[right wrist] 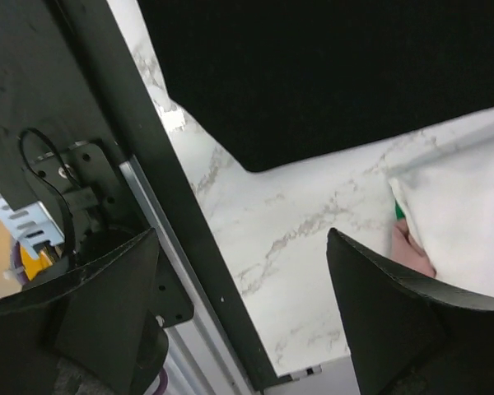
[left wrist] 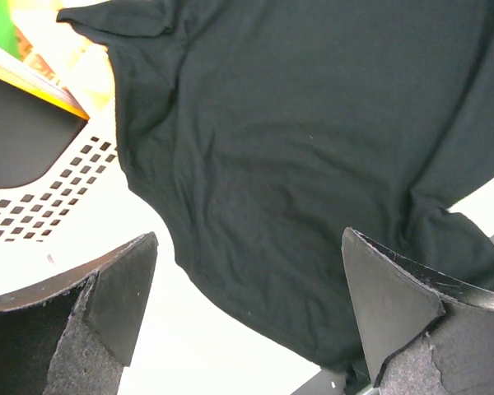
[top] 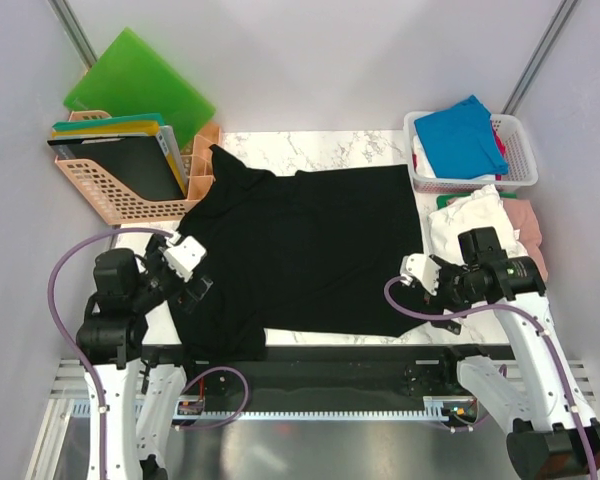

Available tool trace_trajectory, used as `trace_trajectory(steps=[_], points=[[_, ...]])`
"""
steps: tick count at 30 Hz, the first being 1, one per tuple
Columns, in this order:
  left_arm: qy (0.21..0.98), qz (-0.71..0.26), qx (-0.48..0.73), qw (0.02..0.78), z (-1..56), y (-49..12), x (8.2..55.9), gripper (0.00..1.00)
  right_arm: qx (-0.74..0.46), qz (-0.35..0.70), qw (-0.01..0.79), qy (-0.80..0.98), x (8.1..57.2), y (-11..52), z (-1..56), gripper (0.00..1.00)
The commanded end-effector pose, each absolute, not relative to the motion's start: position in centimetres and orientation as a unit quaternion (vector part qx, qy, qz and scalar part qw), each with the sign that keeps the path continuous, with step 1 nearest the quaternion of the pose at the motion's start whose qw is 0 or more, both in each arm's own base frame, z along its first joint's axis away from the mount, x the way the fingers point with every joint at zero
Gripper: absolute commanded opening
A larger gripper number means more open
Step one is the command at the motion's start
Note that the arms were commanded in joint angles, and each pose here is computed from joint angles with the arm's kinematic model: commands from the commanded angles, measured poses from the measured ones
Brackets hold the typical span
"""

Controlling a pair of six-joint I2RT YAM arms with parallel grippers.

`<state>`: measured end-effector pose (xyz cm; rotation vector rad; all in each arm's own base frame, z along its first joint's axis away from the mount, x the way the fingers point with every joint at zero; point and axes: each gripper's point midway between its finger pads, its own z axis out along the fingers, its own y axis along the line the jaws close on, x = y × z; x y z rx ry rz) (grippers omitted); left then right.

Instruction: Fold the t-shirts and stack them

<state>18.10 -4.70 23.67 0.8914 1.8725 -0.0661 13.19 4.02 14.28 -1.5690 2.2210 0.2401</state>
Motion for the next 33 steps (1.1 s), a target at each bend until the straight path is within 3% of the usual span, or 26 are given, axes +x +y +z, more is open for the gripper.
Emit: trace_trajectory(steps=[1,5,10,13,16,20,22,23,25,30,33], points=[[0.761,-0.011,0.342,0.551,24.3,-4.4,19.2,1.0,-0.585,0.156,0.277,0.746,14.4,7.8,17.3,0.9],[0.751,-0.071,0.381,0.534,23.7,-6.6,17.5,1.0,-0.556,0.162,0.299,0.759,17.1,8.6,17.7,0.86],[0.761,-0.139,0.47,0.425,22.4,-7.8,14.5,1.0,-0.539,0.133,0.277,0.784,20.5,7.6,14.7,0.87],[0.793,-0.15,0.478,0.348,20.3,-6.6,15.3,1.0,-0.526,0.167,0.27,0.789,21.0,8.6,13.7,0.86],[0.82,-0.132,0.454,0.323,18.7,-5.4,18.0,1.0,-0.477,0.193,0.266,0.815,23.1,9.5,13.1,0.85],[0.82,-0.11,0.391,0.402,21.0,-5.3,24.3,1.0,-0.408,0.197,0.259,0.853,26.8,10.0,14.0,0.82],[0.838,-0.154,0.356,0.384,20.7,-6.1,26.0,1.0,-0.403,0.197,0.243,0.86,27.4,10.3,13.8,0.88],[0.843,-0.161,0.345,0.381,20.5,-6.3,27.0,1.0,-0.395,0.188,0.246,0.865,28.2,10.5,14.1,0.98],[0.87,-0.173,0.324,0.331,18.1,-6.9,28.6,1.0,-0.402,0.163,0.248,0.866,29.4,11.5,13.7,0.98],[0.892,-0.103,0.334,0.285,14.1,-8.2,32.5,1.0,-0.338,0.104,0.251,0.901,33.9,12.7,11.7,0.98],[0.9,-0.109,0.333,0.258,12.2,-9.3,34.0,1.0,-0.307,0.088,0.24,0.917,36.5,13.5,9.9,0.98]])
